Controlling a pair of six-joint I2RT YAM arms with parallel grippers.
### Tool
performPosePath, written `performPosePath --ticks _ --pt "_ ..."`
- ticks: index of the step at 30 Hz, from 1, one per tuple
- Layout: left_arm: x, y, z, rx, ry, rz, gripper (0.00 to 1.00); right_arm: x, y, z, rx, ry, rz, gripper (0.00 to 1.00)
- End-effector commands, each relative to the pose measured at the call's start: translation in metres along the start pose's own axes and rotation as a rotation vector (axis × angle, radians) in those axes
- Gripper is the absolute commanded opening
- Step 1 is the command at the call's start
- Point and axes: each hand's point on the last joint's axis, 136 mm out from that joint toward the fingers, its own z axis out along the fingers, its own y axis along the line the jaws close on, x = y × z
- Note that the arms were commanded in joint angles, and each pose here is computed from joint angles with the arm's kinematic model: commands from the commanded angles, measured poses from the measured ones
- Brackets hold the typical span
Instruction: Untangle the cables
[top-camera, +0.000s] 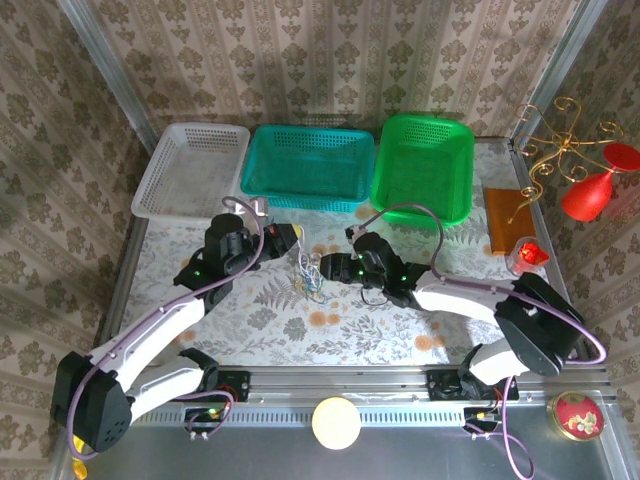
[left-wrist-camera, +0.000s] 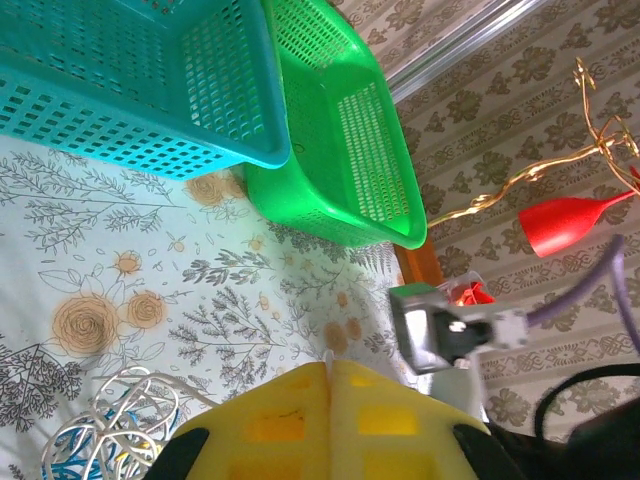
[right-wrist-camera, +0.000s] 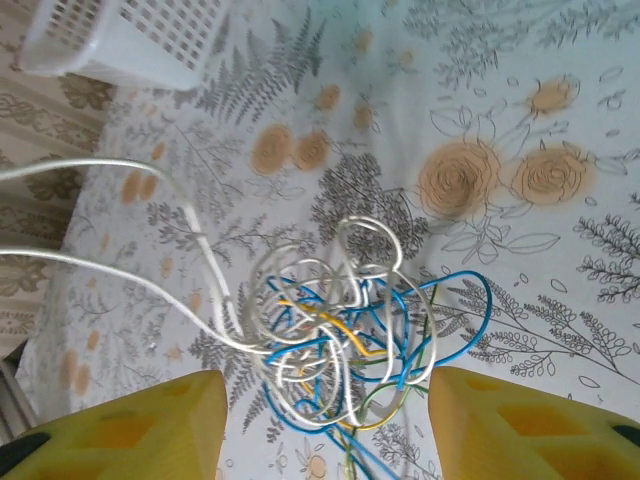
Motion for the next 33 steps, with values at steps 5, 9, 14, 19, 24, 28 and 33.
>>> performPosePath --ticks 5,9,14,19,24,28,33 --pt "-0.009 -0.015 0.002 0.046 -0.023 0.03 0.0 -0.01 0.03 -0.018 -0.121 -0.029 -0.197 0.65" --pt "-0.013 -0.025 0.004 0.073 -0.03 0.014 0.0 -0.012 0.05 -0.005 -0.185 -0.049 -0.27 0.66" --pt "-0.016 -0.036 0.006 0.101 -0.033 -0.004 0.0 -0.01 0.067 0.022 -0.217 -0.052 -0.327 0.65" --pt "-0.019 -0.05 0.008 0.131 -0.036 -0.017 0.0 -0.014 0.074 0.05 -0.208 -0.077 -0.337 0.62" --pt "-0.031 -0.073 0.002 0.191 -0.06 -0.029 0.0 -0.004 0.044 0.071 -0.107 -0.083 -0.298 0.38" --pt "-0.048 -0.096 -0.008 0.239 -0.087 -0.018 0.0 0.017 0.016 0.075 -0.06 -0.067 -0.243 0.22" --pt "-0.069 -0.117 -0.025 0.273 -0.138 0.013 0.0 0.041 -0.014 0.073 -0.014 -0.052 -0.173 0.19"
